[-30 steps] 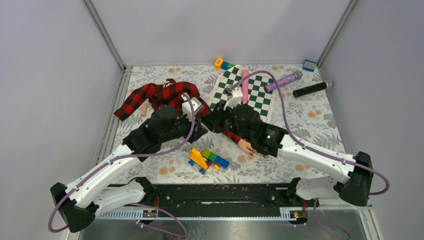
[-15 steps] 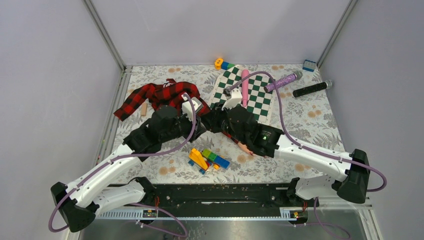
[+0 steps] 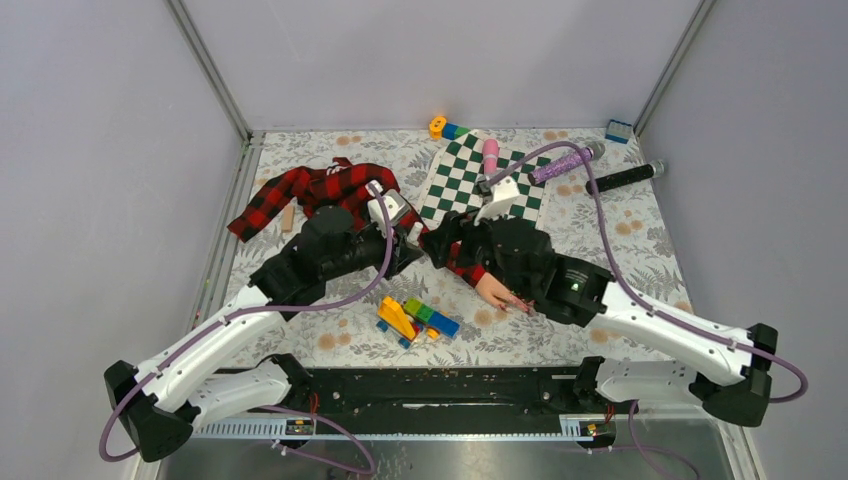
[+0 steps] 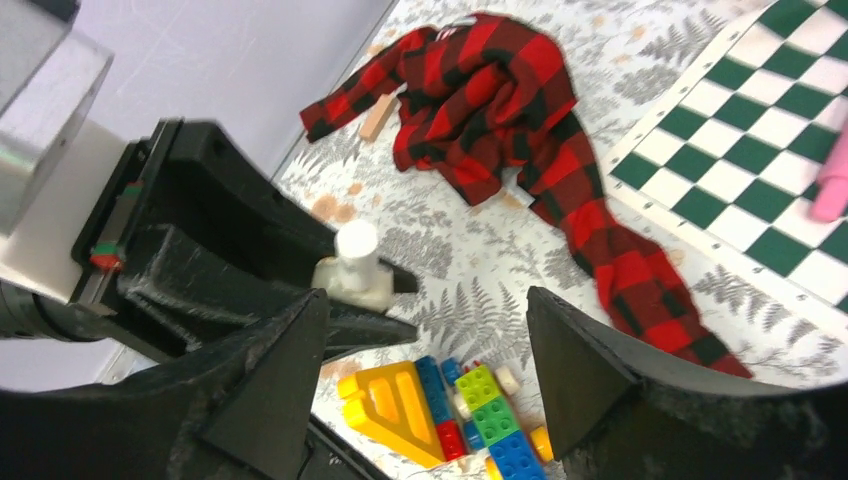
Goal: Paint the nails
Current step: Screw the nail polish bottle.
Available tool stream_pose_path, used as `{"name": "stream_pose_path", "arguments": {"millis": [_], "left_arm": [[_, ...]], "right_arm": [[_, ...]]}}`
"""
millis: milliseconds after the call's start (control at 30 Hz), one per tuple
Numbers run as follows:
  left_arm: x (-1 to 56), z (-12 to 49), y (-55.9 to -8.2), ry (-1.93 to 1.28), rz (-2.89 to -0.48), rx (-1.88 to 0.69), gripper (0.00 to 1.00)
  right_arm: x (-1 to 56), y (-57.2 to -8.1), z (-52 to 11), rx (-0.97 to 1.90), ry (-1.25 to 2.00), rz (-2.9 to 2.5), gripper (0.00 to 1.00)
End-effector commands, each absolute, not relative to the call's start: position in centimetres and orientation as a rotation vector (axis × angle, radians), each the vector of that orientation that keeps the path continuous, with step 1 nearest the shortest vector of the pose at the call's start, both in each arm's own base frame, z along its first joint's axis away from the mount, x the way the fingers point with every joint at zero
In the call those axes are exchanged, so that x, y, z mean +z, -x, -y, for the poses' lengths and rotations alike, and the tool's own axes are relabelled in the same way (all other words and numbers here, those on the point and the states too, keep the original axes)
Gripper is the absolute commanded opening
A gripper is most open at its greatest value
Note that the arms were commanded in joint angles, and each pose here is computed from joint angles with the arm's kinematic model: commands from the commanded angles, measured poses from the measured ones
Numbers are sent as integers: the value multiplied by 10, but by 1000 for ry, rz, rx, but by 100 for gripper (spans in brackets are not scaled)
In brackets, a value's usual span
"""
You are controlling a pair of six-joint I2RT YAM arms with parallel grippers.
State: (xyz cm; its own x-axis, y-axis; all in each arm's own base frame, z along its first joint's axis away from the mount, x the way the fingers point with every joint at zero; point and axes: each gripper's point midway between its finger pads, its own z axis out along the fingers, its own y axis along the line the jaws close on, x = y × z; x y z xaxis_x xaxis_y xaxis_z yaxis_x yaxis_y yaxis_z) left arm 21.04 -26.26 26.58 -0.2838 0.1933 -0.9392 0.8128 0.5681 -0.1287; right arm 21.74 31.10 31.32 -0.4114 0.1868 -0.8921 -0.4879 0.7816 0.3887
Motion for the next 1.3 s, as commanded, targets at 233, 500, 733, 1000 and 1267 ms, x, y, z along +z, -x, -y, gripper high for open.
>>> {"name": "stream_pose_path", "arguments": {"millis": [233,500,733,1000,1267], "left_arm": [[321,299,-168,-1025,-1538,-1122,0],[362,303,-93,-1251,-1245,-1562,0],[368,300,-76,-1311,-1194,-1681,0],[366,302,-77,-1310,-1206,-1688,0],[366,303,-80,-1293,-1210,-1680,0]], "right_arm": [[367,-198,-267,964,579,-1631,87],[423,-121,-283,1376,887,-1269,88],[432,-101,-301,1594,990,-1193,80],[436,-97,-305,1673,982,-1146,67],[426,-96,-314,1662,1014,-1189,60]]}}
